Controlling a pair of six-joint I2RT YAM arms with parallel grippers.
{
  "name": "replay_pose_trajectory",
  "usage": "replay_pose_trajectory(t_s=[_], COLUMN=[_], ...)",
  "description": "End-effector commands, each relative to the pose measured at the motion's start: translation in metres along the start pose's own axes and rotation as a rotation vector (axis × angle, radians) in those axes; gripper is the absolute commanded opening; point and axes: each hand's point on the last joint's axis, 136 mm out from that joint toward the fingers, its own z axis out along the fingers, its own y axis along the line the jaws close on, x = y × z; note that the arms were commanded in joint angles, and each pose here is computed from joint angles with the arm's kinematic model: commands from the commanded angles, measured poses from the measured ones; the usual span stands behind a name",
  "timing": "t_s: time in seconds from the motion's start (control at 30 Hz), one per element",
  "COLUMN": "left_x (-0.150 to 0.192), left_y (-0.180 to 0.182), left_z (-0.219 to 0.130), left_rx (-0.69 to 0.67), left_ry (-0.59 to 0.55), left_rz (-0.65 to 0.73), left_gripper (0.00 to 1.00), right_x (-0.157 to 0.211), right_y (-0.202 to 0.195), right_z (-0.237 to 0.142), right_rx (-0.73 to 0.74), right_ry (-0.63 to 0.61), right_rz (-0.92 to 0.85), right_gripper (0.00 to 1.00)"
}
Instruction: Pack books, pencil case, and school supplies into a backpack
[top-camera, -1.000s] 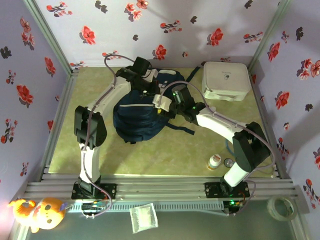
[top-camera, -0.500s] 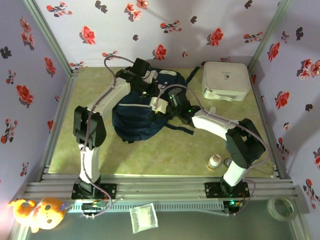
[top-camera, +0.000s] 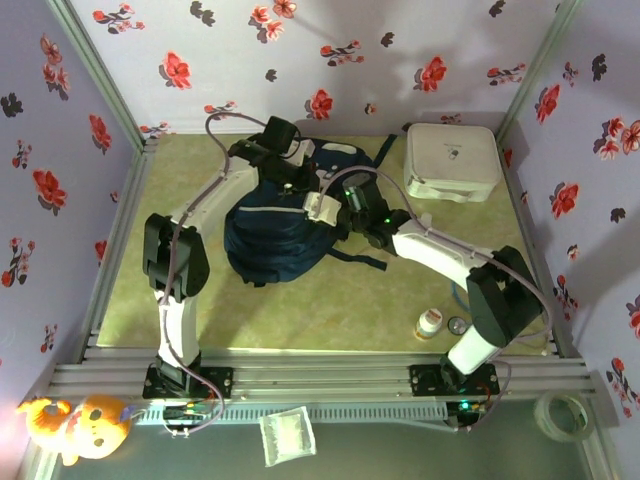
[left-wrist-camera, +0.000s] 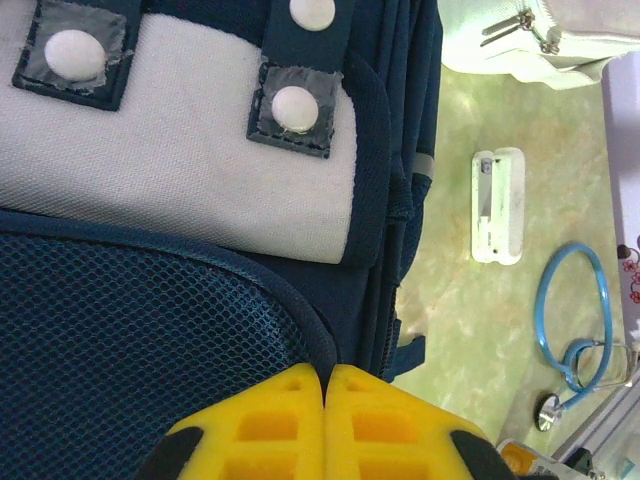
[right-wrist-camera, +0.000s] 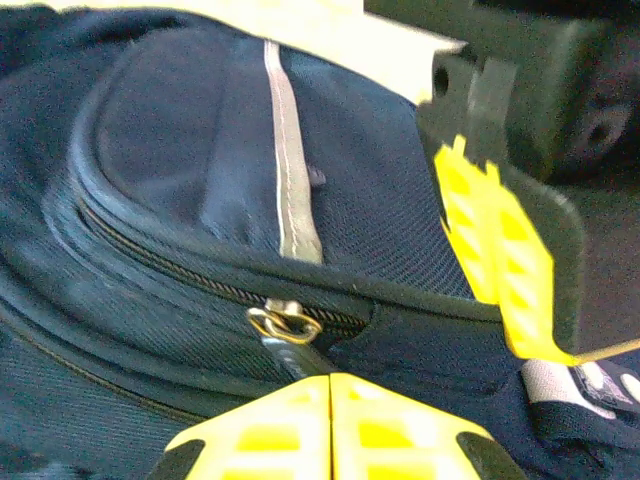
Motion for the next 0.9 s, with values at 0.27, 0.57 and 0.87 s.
replay_pose_trajectory(t_s=[0.27, 0.57, 0.87], left_x=[-0.021, -0.016, -0.010], left_y=[-0.044, -0.046, -0.054], left_z=[-0.031, -0.033, -0.035], left_rx=[0.149, 0.166, 0.205], left_ry=[-0.098, -0.088, -0.073], left_rz=[0.042, 0.032, 0.029], left_gripper=[0.00, 0.00, 0.00], right_x=[-0.005, 0.006, 0.018], right_y=[-0.003, -0.011, -0.014], right_z=[-0.008, 0.004, 0.035], right_rx=[0.123, 0.129, 0.138], right_ry=[-0.076, -0.068, -0.031], right_rz=[0.133, 0.144, 0.071], right_gripper=[0.25, 0.45, 0.40])
